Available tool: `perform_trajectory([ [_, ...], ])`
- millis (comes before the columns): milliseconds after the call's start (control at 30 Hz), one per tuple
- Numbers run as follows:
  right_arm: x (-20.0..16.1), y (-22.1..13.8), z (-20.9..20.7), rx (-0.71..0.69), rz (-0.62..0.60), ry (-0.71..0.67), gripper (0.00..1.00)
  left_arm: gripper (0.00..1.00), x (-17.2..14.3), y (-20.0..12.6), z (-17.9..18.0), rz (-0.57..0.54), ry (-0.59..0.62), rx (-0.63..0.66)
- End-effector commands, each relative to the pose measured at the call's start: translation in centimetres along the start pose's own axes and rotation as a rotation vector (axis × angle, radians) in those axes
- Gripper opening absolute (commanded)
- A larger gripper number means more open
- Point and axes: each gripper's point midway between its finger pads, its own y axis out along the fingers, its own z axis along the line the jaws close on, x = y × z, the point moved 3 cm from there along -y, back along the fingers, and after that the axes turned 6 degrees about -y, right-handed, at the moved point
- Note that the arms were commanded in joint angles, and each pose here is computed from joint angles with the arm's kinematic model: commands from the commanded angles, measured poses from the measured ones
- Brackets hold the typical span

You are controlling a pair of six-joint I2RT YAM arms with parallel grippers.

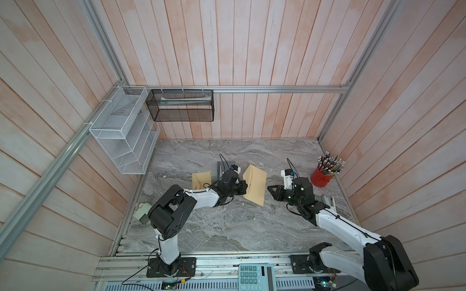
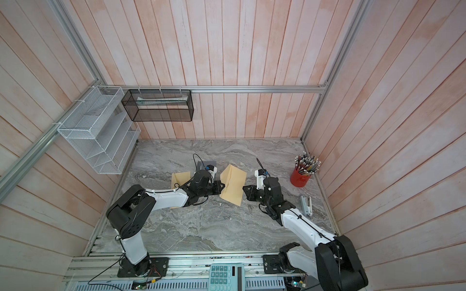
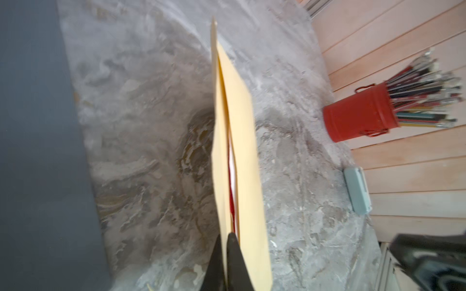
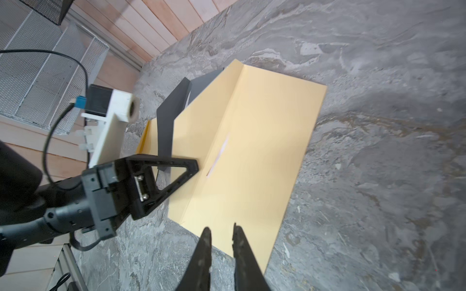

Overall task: Fold the letter paper in half and place it into the envelope
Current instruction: Fold the envelope flap on the envelope.

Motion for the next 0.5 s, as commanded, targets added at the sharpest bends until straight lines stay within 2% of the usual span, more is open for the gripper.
perform_trajectory([
  [0,0.0,1.0,0.3,0.034,-0.001,0.017,0.17,0.0,-0.2,1.0,0.3,-0.026,-0.071,0.002],
  [167,-1.3,2.3,-0.9,0.006,0.026,0.047,0.15,0.0,-1.2,1.6,0.5,0.021,-0.095,-0.014],
  [267,-2.2,2.9,-1.9,-0.026,0.036,0.066,0.13,0.13,-0.8,0.9,0.2,0.027,-0.096,-0.024],
  [367,-2.9,3.3,-2.6,-0.053,0.053,0.08,0.11,0.35,0.5,-0.6,-0.3,0.006,-0.08,-0.028],
  [467,-3.4,3.3,-3.2,-0.082,0.056,0.085,0.08,0.38,1.7,-1.9,-0.4,0.009,-0.077,-0.002],
])
